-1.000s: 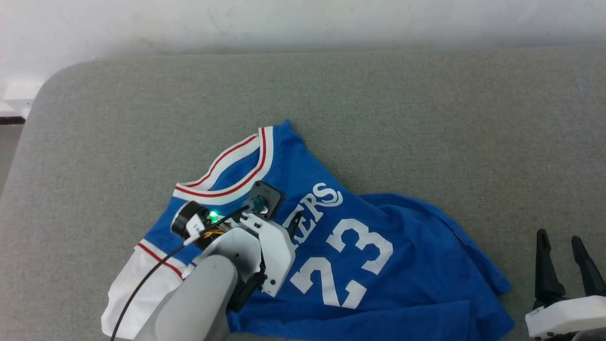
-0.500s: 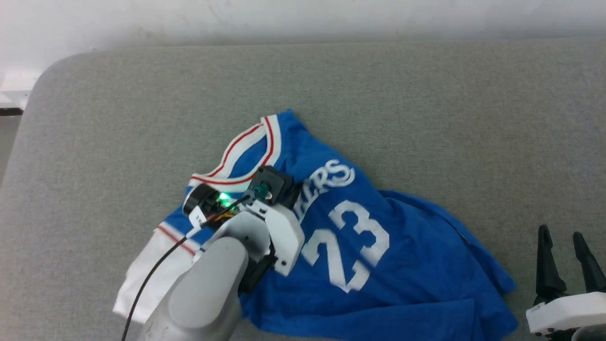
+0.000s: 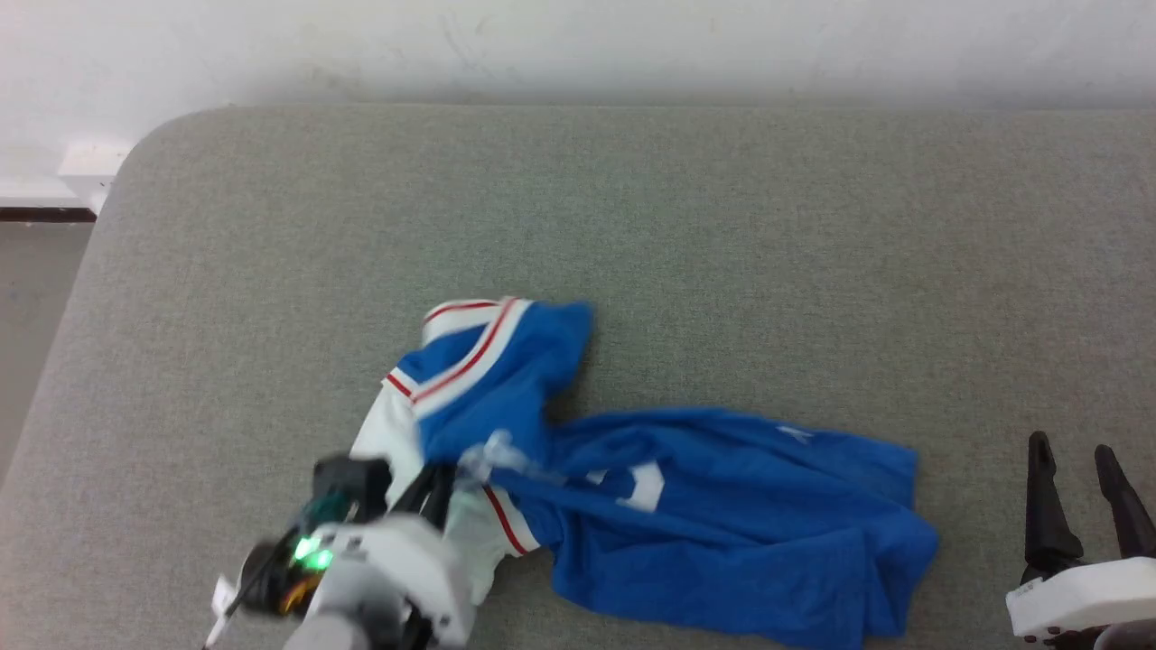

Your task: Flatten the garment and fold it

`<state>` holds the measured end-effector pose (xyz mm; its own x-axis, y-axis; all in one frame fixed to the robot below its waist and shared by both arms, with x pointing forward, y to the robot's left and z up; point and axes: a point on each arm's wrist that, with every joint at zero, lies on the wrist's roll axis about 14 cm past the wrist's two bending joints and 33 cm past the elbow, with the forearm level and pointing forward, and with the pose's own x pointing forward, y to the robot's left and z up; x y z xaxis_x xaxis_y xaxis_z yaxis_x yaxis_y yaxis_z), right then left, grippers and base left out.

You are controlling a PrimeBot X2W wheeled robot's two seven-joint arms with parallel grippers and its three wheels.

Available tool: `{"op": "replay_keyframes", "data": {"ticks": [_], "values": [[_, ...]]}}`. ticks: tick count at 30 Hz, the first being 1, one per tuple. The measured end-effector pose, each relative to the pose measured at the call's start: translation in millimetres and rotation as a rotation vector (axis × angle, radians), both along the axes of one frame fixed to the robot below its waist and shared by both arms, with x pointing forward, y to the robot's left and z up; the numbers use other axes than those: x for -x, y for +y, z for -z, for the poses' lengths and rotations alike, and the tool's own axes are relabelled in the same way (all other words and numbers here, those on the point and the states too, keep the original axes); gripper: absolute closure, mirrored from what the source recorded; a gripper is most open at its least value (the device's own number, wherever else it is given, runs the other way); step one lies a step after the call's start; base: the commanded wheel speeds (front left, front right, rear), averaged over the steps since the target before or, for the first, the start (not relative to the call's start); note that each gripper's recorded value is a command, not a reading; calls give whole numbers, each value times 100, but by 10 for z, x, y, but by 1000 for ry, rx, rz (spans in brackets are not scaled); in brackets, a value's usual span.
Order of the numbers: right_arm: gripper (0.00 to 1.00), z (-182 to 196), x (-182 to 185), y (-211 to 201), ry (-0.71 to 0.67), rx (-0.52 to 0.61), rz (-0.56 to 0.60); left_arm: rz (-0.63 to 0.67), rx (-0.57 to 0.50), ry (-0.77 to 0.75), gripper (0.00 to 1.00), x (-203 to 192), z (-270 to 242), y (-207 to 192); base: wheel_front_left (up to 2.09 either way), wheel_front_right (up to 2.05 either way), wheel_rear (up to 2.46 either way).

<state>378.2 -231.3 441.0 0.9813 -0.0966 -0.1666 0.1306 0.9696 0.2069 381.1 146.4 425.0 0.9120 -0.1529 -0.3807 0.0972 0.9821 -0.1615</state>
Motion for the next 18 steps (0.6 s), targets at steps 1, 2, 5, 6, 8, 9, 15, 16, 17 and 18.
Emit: {"op": "replay_keyframes", "data": {"ticks": [1, 2, 5, 6, 8, 9, 15, 16, 17, 18], "values": [[0, 1, -1, 5, 2, 0, -2, -29, -4, 44, 100, 115, 120, 86, 0, 0, 0], [0, -2, -4, 9, 2, -1, -4, -54, -8, 80, 96, 216, 217, 165, 0, 0, 0], [0, -26, -16, 23, -3, 1, -9, -119, -13, 141, 29, 404, 369, 325, 0, 0, 0], [0, -30, -17, 29, -2, 2, -12, -137, -7, 144, 29, 426, 371, 356, 0, 0, 0], [0, -42, -14, 38, -3, 6, -16, -153, 3, 140, 0, 451, 354, 373, 0, 0, 0], [0, -44, -10, 44, -2, 7, -19, -167, 9, 132, 0, 449, 327, 390, 0, 0, 0], [0, -65, 30, 59, 1, 7, -26, -218, 23, -43, 0, 251, -178, 505, 0, 0, 0], [0, -72, 38, 60, 0, 7, -27, -215, 13, -90, 0, 203, -322, 509, 0, 0, 0], [0, -81, 45, 61, -2, 7, -27, -204, -4, -131, 0, 159, -457, 505, 0, 0, 0], [0, -87, 54, 63, -4, 7, -28, -182, -26, -166, 0, 113, -585, 480, 0, 0, 0]]}}
